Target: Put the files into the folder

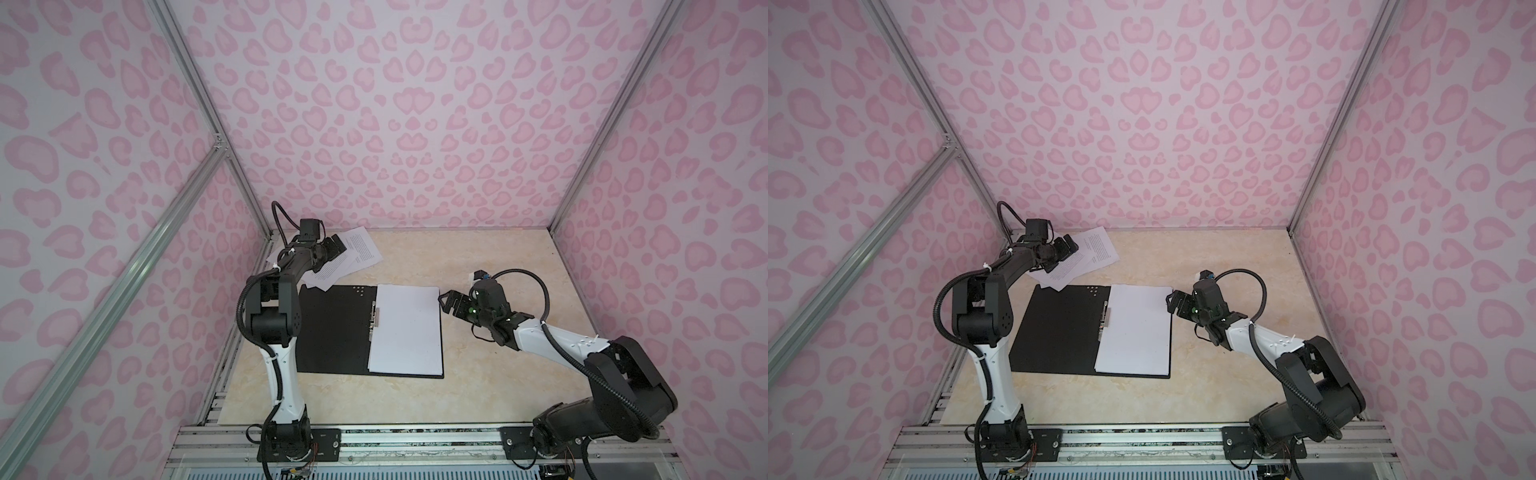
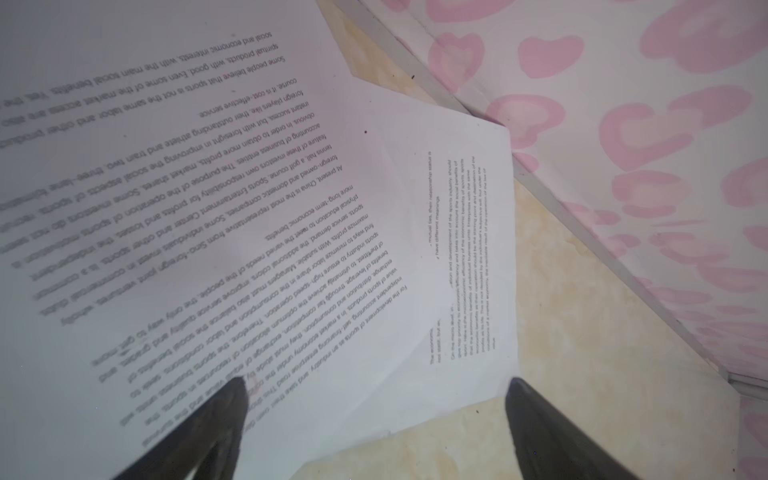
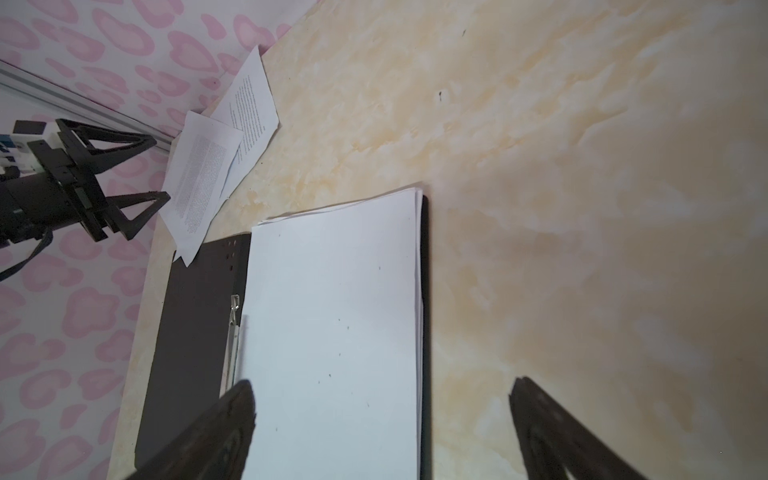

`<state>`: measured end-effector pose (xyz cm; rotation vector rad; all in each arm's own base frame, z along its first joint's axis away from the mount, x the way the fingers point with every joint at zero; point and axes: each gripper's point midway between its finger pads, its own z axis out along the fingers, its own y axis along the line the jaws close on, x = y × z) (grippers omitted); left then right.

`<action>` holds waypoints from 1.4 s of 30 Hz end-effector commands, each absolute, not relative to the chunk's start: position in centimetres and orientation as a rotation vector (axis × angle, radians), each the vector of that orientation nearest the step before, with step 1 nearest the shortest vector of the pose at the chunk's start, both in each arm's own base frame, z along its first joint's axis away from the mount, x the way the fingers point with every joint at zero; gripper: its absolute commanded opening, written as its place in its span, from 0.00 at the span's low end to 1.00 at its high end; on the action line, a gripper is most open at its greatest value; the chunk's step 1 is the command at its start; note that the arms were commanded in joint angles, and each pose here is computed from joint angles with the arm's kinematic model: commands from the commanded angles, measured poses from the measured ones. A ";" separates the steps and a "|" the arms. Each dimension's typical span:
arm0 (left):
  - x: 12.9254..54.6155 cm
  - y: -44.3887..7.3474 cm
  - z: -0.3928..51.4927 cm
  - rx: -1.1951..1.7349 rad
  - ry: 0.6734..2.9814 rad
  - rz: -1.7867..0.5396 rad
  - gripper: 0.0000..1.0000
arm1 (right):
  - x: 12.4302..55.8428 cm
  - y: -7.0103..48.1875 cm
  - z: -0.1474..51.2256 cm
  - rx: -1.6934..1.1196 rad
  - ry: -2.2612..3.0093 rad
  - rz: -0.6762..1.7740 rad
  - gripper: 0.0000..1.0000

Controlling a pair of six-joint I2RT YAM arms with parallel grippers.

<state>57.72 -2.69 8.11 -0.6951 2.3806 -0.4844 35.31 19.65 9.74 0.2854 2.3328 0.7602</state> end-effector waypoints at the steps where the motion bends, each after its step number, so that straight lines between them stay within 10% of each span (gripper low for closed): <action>1: 58.9 -3.0 6.8 -0.679 2.404 -0.523 0.98 | 35.4 20.1 9.7 0.242 2.329 0.797 0.97; 15: 59.4 -7.7 3.2 -0.609 2.511 -0.671 0.98 | 35.7 19.4 9.0 0.278 2.335 0.847 0.97; 42: 53.2 -35.5 1.8 -0.066 2.681 -1.057 0.98 | 32.7 12.7 8.3 0.445 2.312 0.798 0.96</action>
